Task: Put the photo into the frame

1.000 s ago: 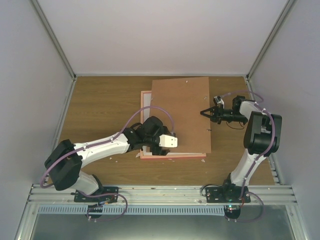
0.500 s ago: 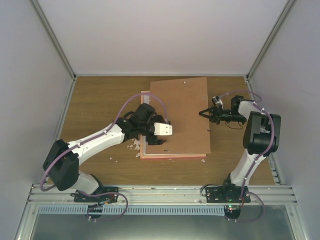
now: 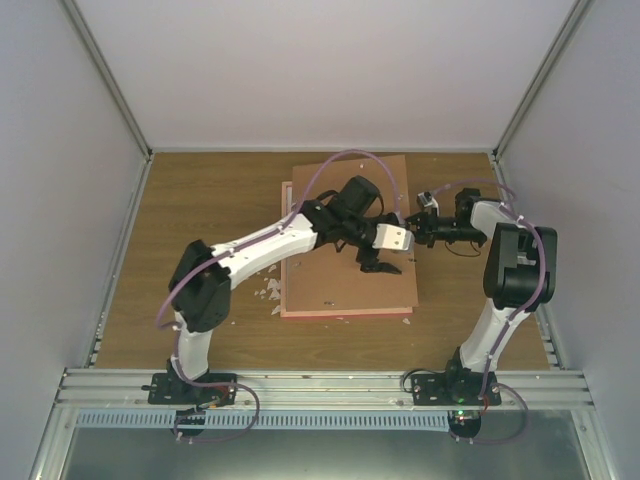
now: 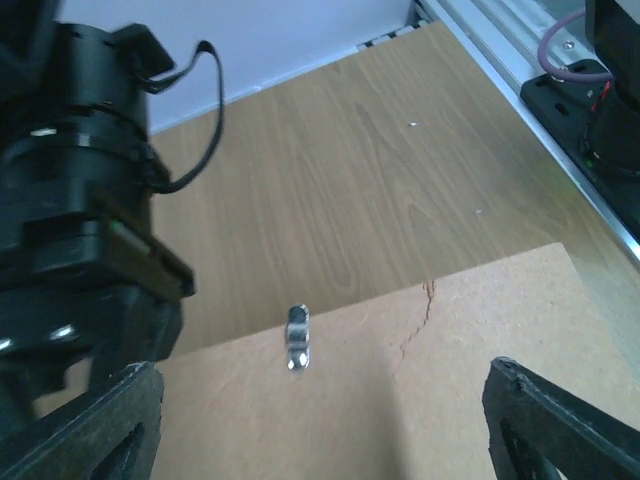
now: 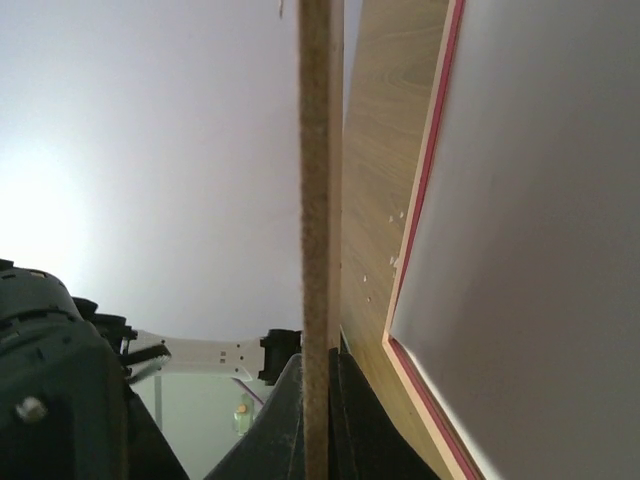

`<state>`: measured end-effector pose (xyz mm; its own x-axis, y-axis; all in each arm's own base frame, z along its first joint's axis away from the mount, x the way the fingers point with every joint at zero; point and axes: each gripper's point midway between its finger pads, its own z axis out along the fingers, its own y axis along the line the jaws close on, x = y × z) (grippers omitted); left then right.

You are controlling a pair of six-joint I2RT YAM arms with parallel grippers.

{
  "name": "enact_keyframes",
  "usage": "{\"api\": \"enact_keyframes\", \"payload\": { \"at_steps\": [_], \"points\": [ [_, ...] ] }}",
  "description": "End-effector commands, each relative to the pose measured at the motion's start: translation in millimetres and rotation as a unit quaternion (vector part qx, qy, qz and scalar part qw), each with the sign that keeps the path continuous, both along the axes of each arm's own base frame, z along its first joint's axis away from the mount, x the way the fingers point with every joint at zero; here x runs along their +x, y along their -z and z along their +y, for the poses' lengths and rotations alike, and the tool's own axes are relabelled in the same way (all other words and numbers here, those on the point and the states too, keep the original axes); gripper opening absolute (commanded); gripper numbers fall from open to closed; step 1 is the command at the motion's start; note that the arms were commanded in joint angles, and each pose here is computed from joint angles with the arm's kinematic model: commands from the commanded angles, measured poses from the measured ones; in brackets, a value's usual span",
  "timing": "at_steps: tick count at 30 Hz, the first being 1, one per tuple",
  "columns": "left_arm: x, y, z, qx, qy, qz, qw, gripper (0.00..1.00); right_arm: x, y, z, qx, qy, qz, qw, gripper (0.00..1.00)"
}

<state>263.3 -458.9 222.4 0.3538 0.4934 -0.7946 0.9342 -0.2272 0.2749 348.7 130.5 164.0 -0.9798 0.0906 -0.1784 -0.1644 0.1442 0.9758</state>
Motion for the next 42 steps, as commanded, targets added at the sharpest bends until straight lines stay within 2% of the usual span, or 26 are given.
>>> {"api": "enact_keyframes", "payload": {
  "at_steps": [1, 9, 20, 26, 34, 42],
  "points": [
    [-4.7, 5.8, -19.2, 0.004, 0.023, 0.026, 0.999, 0.87, 3.7, -22.0, 6.2, 0.038, -0.007, -0.019, 0.999, 0.01],
    [-9.1, 20.1, -41.3, 0.018, 0.050, 0.034, 0.998, 0.86, 2.2, -19.6, 11.0, 0.033, -0.013, -0.016, 0.999, 0.01],
    [-28.1, 53.8, -33.3, 0.070, 0.086, 0.072, 0.991, 0.85, 2.3, -19.1, 11.0, 0.032, -0.013, -0.013, 0.999, 0.01],
    [-37.3, 67.0, -24.8, 0.101, 0.099, 0.071, 0.987, 0.80, 2.2, -17.9, 11.6, 0.035, -0.014, -0.010, 0.999, 0.01],
    [-42.9, 69.5, -10.3, 0.120, 0.117, 0.038, 0.985, 0.72, 1.7, -15.8, 11.2, 0.037, -0.014, -0.009, 0.999, 0.01],
    [-33.9, 78.5, 7.2, 0.149, 0.102, 0.023, 0.983, 0.65, -1.5, -19.3, 11.7, 0.037, -0.015, -0.017, 0.999, 0.00]
  ]
}}
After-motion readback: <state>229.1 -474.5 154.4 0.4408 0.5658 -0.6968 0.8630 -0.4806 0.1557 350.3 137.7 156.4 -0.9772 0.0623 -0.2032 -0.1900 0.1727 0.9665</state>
